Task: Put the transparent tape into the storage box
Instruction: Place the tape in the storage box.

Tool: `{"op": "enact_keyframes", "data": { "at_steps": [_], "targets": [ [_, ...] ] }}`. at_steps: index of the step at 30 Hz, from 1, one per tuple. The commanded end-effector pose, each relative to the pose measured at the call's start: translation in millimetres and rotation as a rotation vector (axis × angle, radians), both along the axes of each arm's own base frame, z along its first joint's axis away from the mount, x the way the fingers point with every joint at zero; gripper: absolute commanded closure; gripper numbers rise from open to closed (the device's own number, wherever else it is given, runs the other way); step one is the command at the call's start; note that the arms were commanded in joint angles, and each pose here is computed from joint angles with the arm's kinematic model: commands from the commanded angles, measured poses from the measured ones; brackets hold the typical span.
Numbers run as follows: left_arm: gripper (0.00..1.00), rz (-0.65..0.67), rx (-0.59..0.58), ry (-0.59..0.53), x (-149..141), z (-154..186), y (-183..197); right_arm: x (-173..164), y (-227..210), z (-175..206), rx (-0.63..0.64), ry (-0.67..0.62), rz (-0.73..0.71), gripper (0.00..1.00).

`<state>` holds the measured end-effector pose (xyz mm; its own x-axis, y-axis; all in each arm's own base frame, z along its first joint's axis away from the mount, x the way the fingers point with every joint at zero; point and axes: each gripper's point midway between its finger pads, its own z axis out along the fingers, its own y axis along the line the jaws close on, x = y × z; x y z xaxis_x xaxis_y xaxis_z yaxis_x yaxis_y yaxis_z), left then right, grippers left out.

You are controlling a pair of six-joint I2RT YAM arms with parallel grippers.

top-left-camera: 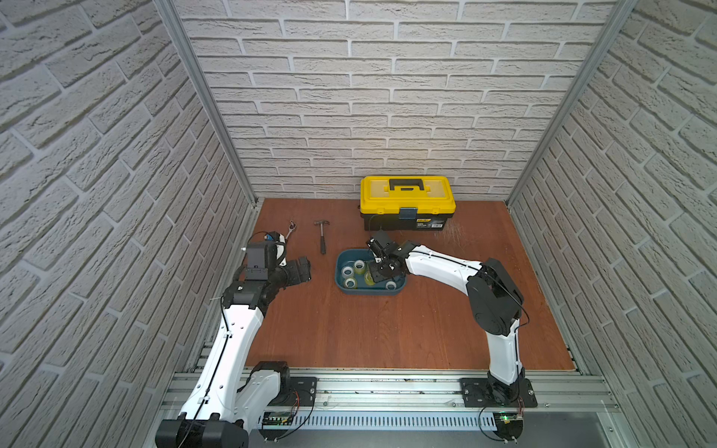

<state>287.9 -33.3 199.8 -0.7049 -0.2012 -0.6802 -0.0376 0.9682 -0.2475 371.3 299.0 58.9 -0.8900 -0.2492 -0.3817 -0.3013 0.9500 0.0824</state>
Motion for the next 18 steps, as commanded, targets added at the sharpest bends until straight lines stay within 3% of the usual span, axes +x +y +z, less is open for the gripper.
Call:
{"op": "enact_keyframes", "data": {
  "at_steps": [1,5,9,11,13,16,18],
  "targets": [
    [0.02,-0.004,0.018,-0.015,3,3,1,7,16,13,0.070,-0.023,0.013,0.97],
    [0.02,-0.004,0.017,-0.015,3,3,1,6,16,3,0.064,0.001,0.011,0.92],
    [0.02,-0.003,0.018,-0.012,3,2,1,5,18,4,0.072,0.003,0.011,0.66],
    [0.02,0.004,0.024,-0.017,3,3,2,6,17,12,0.082,-0.016,0.008,0.57],
    [0.02,0.019,0.038,-0.036,3,5,6,8,15,27,0.098,-0.054,0.007,0.49],
    [0.02,0.055,0.075,-0.081,2,10,14,8,10,59,0.121,-0.129,0.005,0.20],
    [0.02,0.093,0.113,-0.117,1,14,21,8,3,77,0.122,-0.177,0.000,0.13]
  ]
}}
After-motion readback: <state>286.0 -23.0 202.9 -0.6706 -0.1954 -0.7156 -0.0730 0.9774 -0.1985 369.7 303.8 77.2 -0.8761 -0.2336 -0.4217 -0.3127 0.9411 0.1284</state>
